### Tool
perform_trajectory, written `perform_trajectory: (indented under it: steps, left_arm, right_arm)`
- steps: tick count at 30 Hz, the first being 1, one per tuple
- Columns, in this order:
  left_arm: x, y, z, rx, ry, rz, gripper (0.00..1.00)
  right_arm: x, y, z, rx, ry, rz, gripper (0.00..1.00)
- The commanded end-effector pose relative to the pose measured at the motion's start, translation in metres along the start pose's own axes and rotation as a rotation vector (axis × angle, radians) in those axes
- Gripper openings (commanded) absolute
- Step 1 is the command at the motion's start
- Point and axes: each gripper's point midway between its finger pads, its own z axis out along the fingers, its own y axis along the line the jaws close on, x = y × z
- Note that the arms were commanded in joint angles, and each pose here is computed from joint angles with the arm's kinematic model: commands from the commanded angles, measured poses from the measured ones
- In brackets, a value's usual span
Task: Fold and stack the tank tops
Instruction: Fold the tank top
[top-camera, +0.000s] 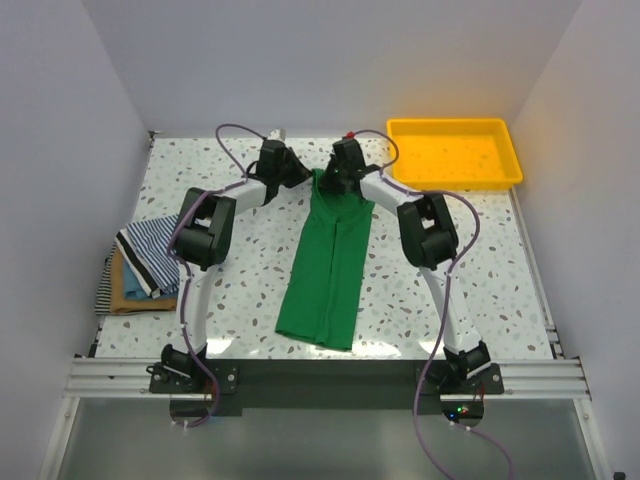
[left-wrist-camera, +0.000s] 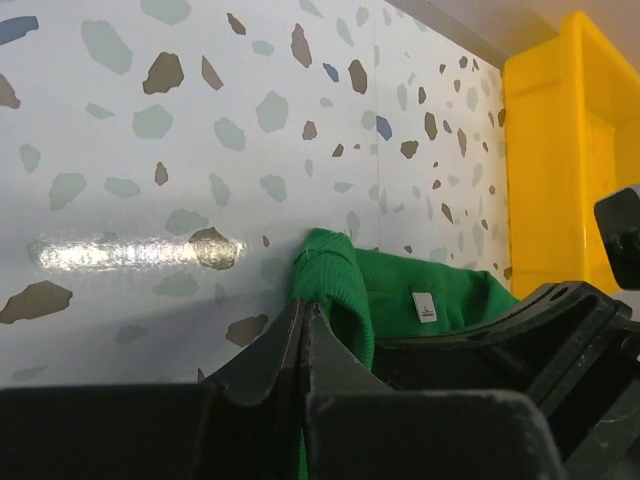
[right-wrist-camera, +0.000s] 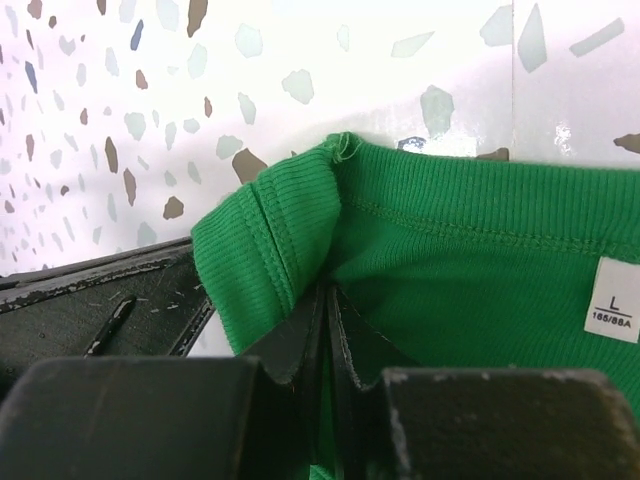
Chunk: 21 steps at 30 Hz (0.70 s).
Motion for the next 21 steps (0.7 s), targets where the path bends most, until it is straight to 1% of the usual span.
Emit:
perform_trajectory:
  steps: [1,7,9,21]
  left_arm:
    - [-0.018,-0.033,-0.010,0.106,-0.061,0.002,0.02]
    - [-0.009,-0.036,-0.002,0.129,-0.036,-0.001,0.02]
    - [-0.010,-0.042,-0.003,0.157,-0.031,0.003,0.02]
    - [-0.001,-0.048,0.003,0.184,0.001,0.010,0.02]
  right_arm:
    - [-0.012,0.017,0.002,-0.094,0.003,0.051,0.09]
    - [-0.019,0.011,-0.002,-0.132,0.022,0.121,0.11]
    - [-0.022,0.010,-0.005,-0.131,0.020,0.121,0.12]
    - [-0.043,-0.010,-0.028,-0.065,0.019,0.121,0.13]
